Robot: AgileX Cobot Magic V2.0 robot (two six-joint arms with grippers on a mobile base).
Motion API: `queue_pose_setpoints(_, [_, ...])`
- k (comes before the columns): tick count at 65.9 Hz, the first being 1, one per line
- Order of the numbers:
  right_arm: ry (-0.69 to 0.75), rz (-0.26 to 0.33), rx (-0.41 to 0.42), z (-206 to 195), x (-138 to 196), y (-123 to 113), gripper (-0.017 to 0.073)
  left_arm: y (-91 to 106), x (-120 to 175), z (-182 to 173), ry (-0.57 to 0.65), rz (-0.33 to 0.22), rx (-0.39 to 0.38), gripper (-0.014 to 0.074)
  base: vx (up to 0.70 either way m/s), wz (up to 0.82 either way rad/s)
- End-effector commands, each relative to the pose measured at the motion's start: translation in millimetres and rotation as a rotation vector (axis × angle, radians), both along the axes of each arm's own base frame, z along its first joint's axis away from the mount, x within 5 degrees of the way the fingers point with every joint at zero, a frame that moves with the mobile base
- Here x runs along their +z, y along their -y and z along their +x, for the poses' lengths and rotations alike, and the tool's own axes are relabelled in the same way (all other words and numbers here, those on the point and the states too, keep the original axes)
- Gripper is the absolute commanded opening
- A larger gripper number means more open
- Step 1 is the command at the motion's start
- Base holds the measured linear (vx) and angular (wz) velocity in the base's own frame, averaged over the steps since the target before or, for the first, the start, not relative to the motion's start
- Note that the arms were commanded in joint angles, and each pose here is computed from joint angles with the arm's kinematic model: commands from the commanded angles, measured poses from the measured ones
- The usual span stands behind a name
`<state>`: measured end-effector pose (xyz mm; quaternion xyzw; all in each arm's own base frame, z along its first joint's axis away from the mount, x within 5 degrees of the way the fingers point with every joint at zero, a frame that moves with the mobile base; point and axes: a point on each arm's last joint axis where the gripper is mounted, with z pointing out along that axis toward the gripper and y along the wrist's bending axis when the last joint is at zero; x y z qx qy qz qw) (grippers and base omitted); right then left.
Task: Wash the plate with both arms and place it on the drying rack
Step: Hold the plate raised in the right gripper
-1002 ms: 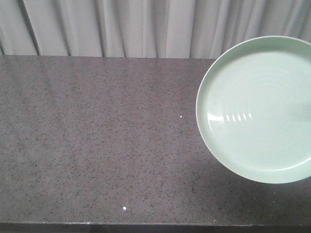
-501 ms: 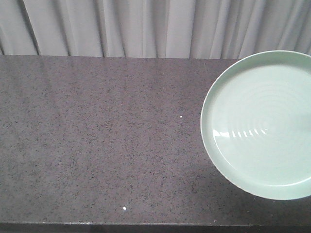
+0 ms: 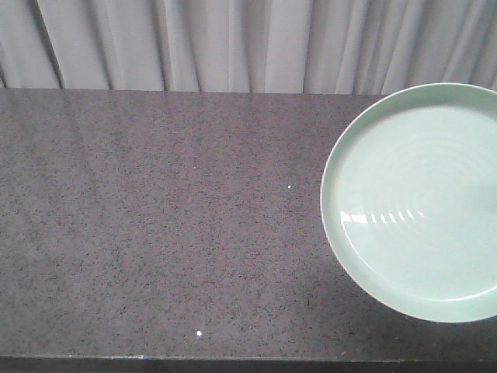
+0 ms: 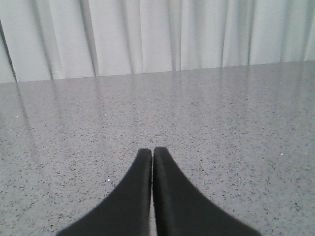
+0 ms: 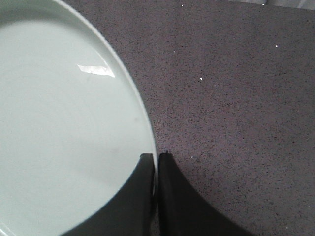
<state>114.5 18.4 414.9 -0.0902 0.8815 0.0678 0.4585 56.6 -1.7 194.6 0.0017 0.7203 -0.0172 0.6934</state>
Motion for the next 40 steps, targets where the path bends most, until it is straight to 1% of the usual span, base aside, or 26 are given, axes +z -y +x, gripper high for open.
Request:
queue_pose_setpoints(1, [0.092, 0.015, -0.018, 0.6, 12.4, 0.8, -0.0003, 0.2, -1.9, 1.3, 0.046, -0.013, -0.005, -0.0006, 0.00, 0.00])
queue_pose_setpoints(40, [0.092, 0.018, -0.016, 0.5, 12.4, 0.6, -0.0003, 0.2, -1.9, 1.3, 0.046, -0.013, -0.005, -0.0006, 0.00, 0.01])
